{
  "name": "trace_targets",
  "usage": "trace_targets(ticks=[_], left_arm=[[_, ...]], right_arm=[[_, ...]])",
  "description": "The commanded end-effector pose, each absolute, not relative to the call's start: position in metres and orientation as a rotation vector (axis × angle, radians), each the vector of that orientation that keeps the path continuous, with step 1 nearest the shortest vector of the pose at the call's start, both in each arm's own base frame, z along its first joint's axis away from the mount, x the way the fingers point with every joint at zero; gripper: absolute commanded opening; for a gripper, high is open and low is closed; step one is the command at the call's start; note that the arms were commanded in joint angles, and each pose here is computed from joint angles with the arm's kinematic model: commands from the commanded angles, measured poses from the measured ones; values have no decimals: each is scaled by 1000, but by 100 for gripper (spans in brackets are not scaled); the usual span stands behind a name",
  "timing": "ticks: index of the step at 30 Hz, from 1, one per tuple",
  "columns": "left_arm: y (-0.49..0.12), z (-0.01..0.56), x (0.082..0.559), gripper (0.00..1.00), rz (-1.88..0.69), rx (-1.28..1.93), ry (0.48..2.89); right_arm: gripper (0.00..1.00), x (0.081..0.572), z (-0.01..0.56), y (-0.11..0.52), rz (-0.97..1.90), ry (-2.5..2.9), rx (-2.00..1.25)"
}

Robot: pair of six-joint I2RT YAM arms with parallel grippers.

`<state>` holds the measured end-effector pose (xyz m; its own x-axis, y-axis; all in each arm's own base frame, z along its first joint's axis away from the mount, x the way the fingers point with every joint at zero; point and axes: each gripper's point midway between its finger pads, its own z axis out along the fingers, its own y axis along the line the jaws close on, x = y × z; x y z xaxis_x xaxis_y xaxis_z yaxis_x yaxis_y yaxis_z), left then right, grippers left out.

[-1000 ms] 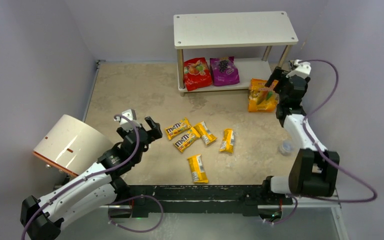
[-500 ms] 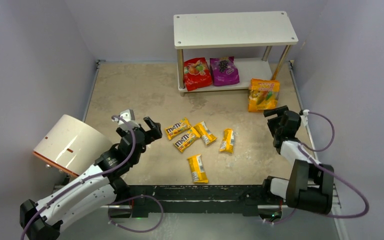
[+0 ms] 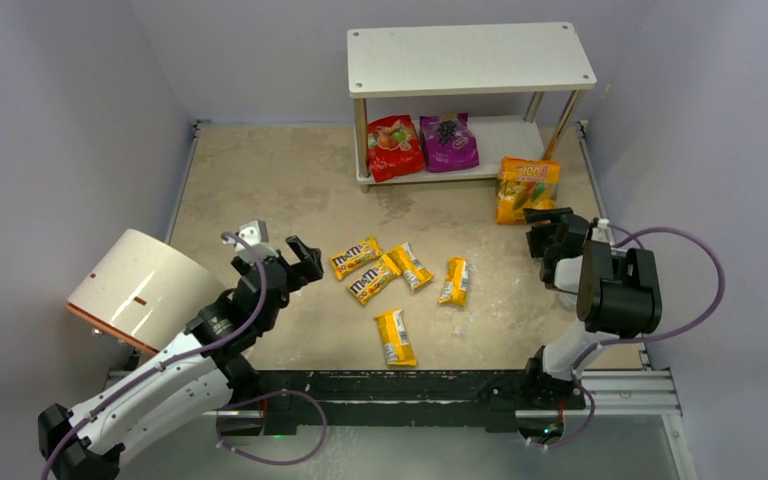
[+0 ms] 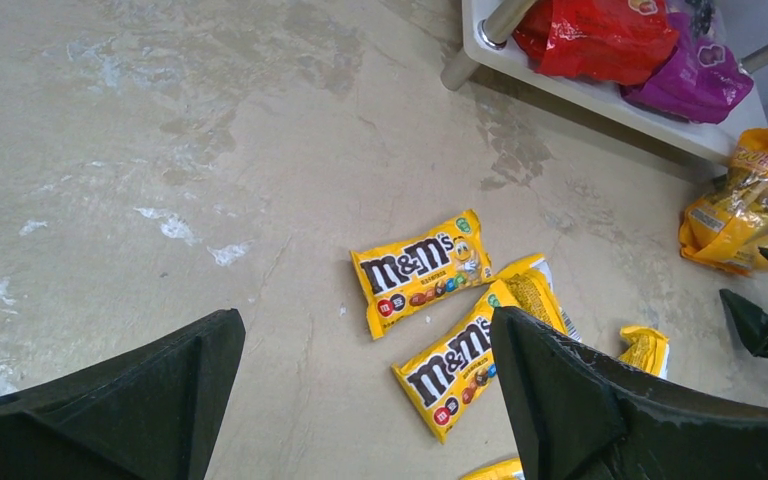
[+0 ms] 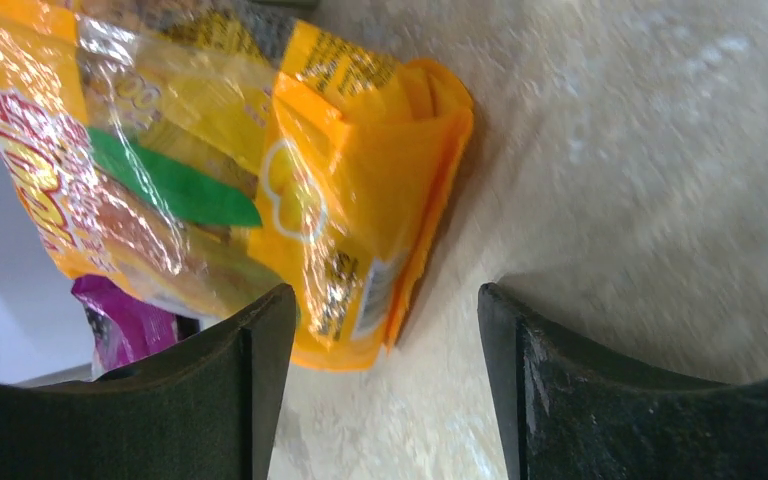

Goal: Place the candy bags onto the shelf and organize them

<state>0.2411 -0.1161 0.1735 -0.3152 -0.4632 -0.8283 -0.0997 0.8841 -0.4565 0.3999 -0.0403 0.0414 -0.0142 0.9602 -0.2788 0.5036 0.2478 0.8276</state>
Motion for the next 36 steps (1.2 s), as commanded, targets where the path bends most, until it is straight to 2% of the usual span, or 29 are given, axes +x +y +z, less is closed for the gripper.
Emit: trace_targets(ticks=[1, 8, 13, 15, 22, 27, 36], left_arm=[[-114, 181, 239, 99, -387, -423, 1871], [-110, 181, 235, 99, -383, -425, 1875], [-108, 178, 233, 98, -367, -431, 1896], [-107, 179, 233, 98, -363, -432, 1895], [-109, 179, 235, 98, -355, -431, 1903], [-113, 175, 236, 98, -352, -422, 1928], [-114, 177, 236, 97, -359, -416, 1922]], right_arm=[[69, 433, 63, -52, 715, 1505, 1335], [54, 447, 65, -54, 776, 1428, 1278], [21, 450, 71, -53, 793, 1403, 1235], [1, 450, 86, -52, 798, 1381, 1177], [0, 442, 161, -30, 916, 1306, 948], [0, 432, 210, -18, 872, 1305, 785], [0, 456, 227, -14, 858, 1338, 687]])
